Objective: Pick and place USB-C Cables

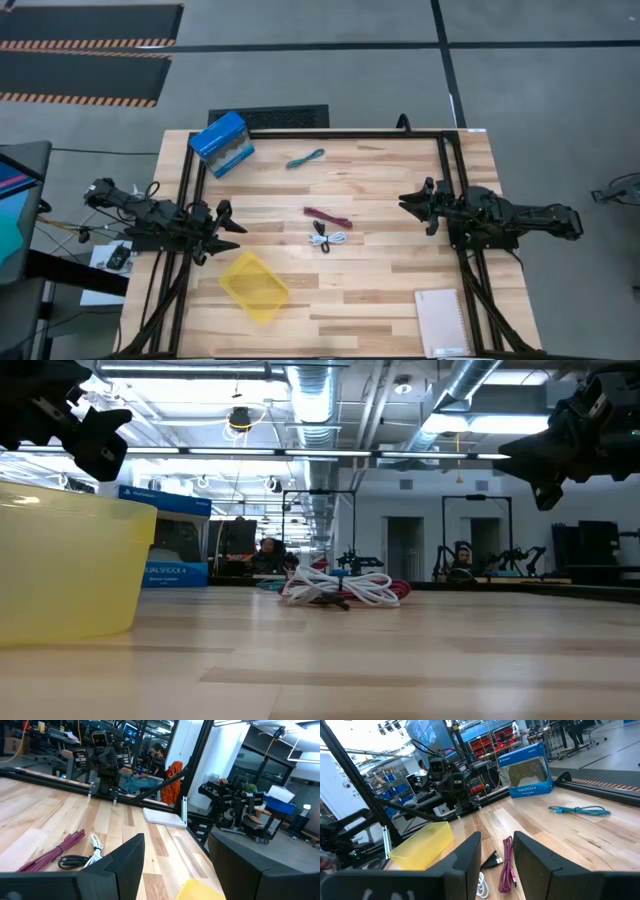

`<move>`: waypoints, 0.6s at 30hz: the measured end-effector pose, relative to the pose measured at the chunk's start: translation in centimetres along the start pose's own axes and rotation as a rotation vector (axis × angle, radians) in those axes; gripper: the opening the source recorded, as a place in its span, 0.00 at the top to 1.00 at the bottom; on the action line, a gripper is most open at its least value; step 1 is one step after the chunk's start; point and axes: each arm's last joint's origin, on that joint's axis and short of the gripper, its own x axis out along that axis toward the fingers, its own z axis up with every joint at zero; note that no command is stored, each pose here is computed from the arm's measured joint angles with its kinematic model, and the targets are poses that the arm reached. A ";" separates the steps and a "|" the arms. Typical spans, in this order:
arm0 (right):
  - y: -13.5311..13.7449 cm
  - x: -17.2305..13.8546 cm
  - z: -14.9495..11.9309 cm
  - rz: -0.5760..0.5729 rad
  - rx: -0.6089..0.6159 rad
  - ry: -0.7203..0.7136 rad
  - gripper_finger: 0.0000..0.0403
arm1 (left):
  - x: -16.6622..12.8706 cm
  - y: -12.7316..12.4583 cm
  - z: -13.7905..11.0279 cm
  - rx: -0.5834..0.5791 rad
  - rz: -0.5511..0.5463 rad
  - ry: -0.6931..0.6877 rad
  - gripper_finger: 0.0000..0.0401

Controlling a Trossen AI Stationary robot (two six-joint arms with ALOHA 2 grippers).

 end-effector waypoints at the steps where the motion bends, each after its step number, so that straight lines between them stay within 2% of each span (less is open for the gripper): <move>1: 0.0 0.0 0.0 0.000 0.000 -0.001 0.65 | 0.0 0.0 0.0 0.000 0.000 0.000 0.48; 8: 0.0 0.0 0.0 0.000 0.000 0.000 0.65 | 0.0 0.0 0.0 -0.001 0.001 -0.005 0.48; 14: 0.0 0.0 0.0 0.000 0.000 -0.001 0.66 | 0.0 0.2 0.2 -0.012 0.095 -0.049 0.48; 18: 0.0 0.0 0.0 0.000 0.000 0.000 0.65 | 0.0 0.3 0.3 -0.016 0.099 -0.051 0.48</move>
